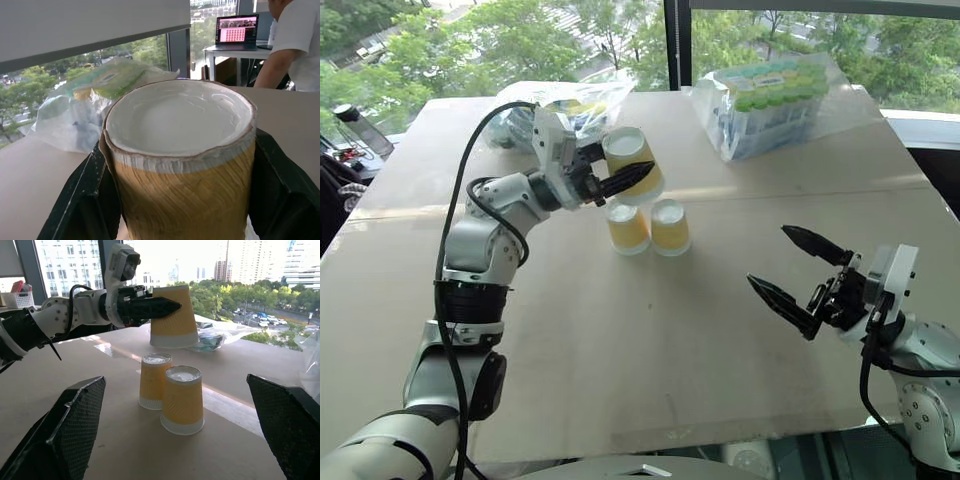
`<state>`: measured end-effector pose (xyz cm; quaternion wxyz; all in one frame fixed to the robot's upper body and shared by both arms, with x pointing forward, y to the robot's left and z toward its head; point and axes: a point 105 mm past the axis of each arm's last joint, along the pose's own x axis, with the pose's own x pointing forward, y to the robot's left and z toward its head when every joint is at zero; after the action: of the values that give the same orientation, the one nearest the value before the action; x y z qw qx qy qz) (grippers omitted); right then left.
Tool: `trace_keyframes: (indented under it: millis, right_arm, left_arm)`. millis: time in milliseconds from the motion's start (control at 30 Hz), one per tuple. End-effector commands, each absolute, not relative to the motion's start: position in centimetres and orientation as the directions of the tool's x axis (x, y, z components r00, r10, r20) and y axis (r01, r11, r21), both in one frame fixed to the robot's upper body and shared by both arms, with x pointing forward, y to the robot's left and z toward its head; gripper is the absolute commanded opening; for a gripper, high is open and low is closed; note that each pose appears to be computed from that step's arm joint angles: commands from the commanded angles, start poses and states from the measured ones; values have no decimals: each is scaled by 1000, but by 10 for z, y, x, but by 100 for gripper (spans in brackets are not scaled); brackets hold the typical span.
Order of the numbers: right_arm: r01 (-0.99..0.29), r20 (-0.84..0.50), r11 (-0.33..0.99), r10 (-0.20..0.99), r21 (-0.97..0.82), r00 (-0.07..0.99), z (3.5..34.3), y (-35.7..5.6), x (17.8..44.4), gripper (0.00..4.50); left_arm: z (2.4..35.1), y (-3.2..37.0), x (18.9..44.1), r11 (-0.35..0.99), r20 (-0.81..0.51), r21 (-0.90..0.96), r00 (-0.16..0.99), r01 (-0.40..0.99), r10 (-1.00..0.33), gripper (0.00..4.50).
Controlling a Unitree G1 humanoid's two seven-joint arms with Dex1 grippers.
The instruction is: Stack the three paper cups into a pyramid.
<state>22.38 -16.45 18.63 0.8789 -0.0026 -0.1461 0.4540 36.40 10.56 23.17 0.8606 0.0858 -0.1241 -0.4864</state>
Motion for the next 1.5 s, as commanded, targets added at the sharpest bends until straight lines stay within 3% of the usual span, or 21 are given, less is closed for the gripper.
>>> trace_keyframes:
  millis: [33,200,700,867,1133,1300,1400,1500]
  right_arm:
    - [-788,286,588,798,-182,530,196,-164,219,450]
    - [-790,287,586,799,-180,528,198,-163,219,450]
    - [-792,281,584,801,-178,528,198,-162,220,450]
    - [-792,279,584,801,-175,529,197,-163,219,450]
    - [-809,255,568,813,-153,523,190,-161,218,450]
    - [-824,225,553,824,-123,519,175,-163,221,450]
    - [-832,201,545,830,-104,519,165,-166,223,450]
    - [-827,172,556,825,-81,538,151,-173,225,450]
  left_arm:
    - [231,104,359,478,112,291,467,829,-877,275]
    - [218,105,357,466,64,297,469,833,-881,275]
    - [212,103,361,489,85,277,486,827,-870,275]
    - [218,102,361,495,124,278,480,823,-869,447]
    - [270,111,343,559,326,337,463,757,-824,447]
    - [292,129,319,610,409,255,488,750,-771,447]
    - [268,145,309,644,336,140,576,752,-745,447]
    - [215,163,294,699,131,118,687,705,-715,447]
